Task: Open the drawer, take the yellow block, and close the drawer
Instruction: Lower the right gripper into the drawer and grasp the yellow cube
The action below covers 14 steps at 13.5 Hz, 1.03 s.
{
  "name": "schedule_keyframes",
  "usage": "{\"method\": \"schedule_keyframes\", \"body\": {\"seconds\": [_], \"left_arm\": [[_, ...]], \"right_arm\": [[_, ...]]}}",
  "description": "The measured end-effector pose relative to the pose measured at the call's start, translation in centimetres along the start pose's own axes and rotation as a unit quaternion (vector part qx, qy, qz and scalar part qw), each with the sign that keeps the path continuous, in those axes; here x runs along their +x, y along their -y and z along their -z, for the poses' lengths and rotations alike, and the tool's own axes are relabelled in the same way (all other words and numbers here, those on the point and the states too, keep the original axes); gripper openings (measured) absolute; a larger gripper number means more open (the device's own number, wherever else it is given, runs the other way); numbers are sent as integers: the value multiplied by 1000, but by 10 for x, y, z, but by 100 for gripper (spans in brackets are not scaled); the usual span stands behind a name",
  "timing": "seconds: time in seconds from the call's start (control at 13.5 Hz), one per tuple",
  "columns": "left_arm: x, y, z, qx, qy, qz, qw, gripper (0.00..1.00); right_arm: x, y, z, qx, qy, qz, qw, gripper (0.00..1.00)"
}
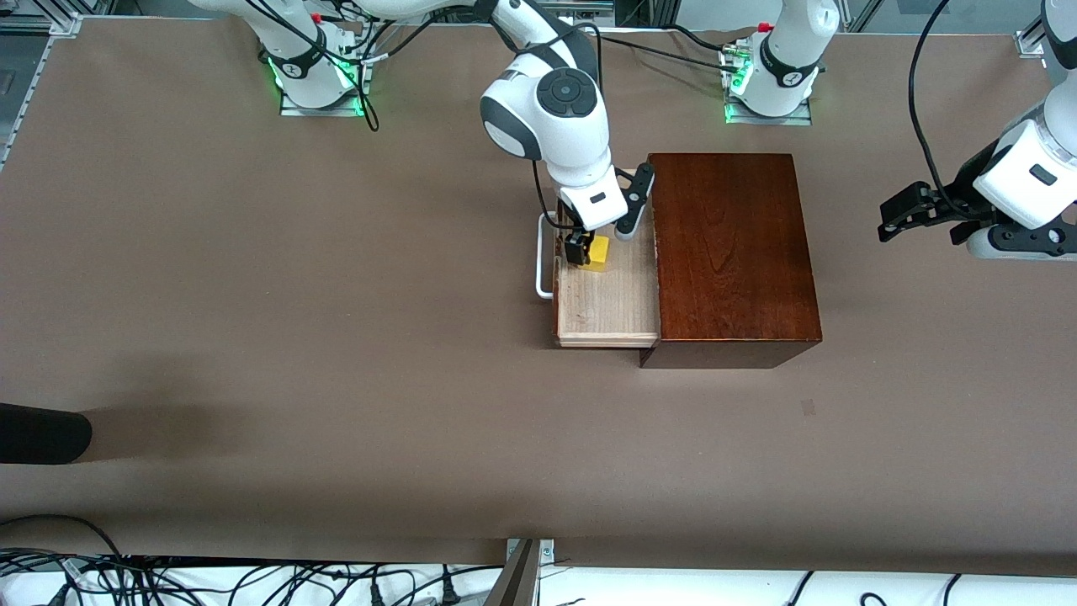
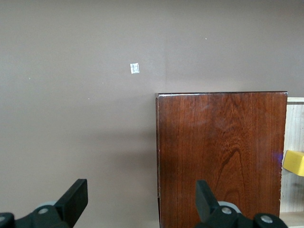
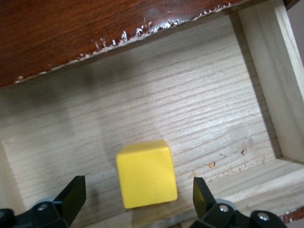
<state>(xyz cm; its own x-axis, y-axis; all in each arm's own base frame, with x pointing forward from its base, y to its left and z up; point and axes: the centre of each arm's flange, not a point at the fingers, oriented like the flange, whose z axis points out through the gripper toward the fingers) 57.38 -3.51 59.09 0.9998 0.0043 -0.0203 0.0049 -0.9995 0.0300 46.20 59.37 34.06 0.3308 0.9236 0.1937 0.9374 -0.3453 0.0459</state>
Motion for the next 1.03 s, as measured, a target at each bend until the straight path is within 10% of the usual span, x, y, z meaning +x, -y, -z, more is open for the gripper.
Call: {"method": "schedule_keyframes", "body": {"seconds": [0.89, 1.03], "left_arm": [[0, -4, 0, 0, -1, -3, 1000, 100], [0, -4, 1, 0, -1, -3, 1000, 100]], "right_arm": [[-2, -1, -38, -10, -6, 9, 1000, 98], [-1, -1, -42, -14, -8, 13, 1000, 76]]}}
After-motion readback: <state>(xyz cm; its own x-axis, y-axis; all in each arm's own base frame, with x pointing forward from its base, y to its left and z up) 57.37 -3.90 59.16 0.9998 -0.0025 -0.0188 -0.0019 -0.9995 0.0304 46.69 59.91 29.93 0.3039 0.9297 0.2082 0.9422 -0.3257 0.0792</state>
